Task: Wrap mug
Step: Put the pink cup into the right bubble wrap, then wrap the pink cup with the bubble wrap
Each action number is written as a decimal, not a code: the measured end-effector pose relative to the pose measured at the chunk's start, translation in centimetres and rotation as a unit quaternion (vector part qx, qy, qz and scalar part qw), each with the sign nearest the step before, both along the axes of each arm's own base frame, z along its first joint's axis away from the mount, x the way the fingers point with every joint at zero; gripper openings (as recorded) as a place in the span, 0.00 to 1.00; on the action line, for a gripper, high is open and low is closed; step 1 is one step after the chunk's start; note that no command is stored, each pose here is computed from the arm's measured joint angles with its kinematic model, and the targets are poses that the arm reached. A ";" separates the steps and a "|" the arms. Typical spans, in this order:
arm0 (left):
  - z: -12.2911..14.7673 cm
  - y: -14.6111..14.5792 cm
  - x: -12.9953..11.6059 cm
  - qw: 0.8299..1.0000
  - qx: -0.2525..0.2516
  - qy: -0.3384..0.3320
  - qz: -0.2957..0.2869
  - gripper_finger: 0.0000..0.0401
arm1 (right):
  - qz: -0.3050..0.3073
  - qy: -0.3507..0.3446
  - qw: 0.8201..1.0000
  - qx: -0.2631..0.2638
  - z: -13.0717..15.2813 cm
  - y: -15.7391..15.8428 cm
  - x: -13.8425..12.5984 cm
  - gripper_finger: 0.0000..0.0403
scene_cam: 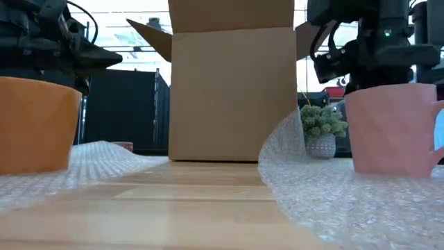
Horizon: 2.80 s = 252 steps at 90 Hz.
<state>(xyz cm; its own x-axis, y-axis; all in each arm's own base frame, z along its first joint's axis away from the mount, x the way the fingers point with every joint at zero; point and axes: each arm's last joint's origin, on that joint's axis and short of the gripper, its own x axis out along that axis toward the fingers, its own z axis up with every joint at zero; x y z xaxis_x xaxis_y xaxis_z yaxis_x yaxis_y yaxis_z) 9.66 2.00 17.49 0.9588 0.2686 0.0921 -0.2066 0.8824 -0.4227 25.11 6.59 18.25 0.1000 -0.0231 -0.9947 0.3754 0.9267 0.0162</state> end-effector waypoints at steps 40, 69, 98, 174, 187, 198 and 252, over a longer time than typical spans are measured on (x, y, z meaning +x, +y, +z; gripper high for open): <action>0.0 0.0 0.0 1.000 -0.005 -0.001 -0.001 0.00 | -0.060 0.050 0.997 -0.010 5.4 0.3 -1.2 0.49; 0.1 0.0 0.0 1.000 -0.002 -0.005 -0.001 0.00 | -0.067 -0.159 0.980 0.102 13.4 7.8 -3.7 0.56; 0.0 0.0 0.0 1.000 0.000 -0.002 0.000 0.00 | 0.024 -0.311 0.930 0.193 11.0 19.1 -2.9 0.49; -0.9 0.0 0.1 0.999 -0.012 0.048 -0.009 0.00 | 0.177 -0.194 0.963 0.057 -3.3 26.7 2.3 0.38; -1.0 0.0 0.1 0.999 -0.013 0.048 -0.009 0.00 | 0.157 -0.163 0.973 0.035 -4.7 26.4 2.1 0.38; -0.9 0.0 0.1 0.999 -0.012 0.048 -0.009 0.00 | 0.143 -0.152 0.978 0.027 -4.9 26.2 2.0 0.38; -0.2 -0.1 0.1 1.000 -0.006 0.011 -0.012 0.00 | 0.104 -0.115 0.985 0.076 -2.7 25.7 1.1 0.02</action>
